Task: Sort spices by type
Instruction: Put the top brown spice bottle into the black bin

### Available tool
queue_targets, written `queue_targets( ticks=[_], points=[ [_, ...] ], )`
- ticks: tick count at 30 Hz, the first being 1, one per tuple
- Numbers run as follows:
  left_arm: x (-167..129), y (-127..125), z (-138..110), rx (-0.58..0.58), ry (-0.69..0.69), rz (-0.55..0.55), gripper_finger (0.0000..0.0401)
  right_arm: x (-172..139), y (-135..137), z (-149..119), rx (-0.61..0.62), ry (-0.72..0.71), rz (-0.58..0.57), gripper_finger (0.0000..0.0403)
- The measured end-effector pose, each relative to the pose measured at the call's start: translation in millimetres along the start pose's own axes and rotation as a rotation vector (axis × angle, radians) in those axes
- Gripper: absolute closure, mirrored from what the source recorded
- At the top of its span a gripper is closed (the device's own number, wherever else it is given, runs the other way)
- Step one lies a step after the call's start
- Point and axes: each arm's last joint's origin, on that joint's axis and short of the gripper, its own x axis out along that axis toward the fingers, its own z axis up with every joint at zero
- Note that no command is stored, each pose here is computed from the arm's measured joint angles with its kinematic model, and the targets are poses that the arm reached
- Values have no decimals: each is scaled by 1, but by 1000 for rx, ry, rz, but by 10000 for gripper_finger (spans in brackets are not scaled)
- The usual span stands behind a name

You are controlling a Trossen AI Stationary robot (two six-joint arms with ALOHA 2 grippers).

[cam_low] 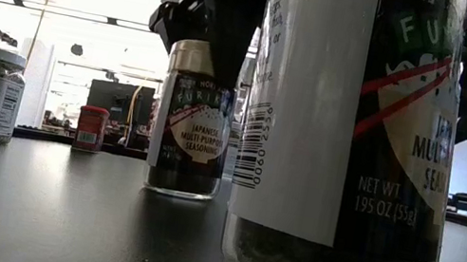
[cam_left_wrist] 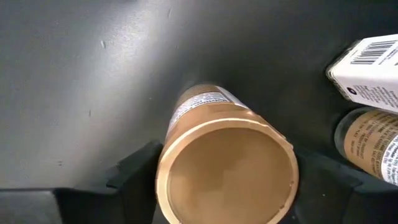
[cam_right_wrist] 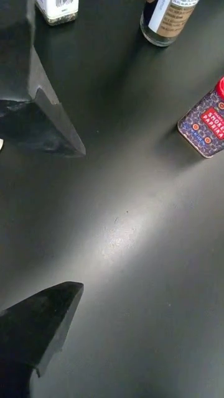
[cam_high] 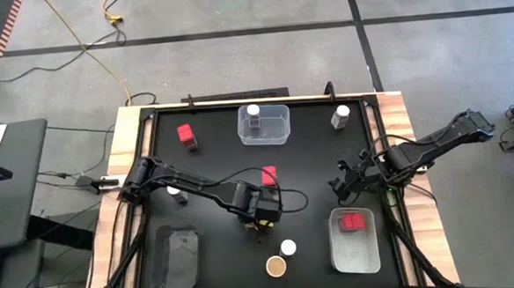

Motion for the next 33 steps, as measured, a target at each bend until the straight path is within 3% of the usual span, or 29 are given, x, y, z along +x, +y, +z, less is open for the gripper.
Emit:
queue_targets(
  ticks=[9,15,24,33],
  points=[
    [-1,1,-1,86,19,2,132,0,0,0,-1,0,0,30],
    [-18,4,-6,141,79,72,132,0,0,0,-2,0,0,30],
    [-83,7,-32,208,81,66,125,0,0,0,-3,3,2,30],
    [-157,11,-95,291,-48,28,131,0,0,0,-2,7,4,30]
  ],
)
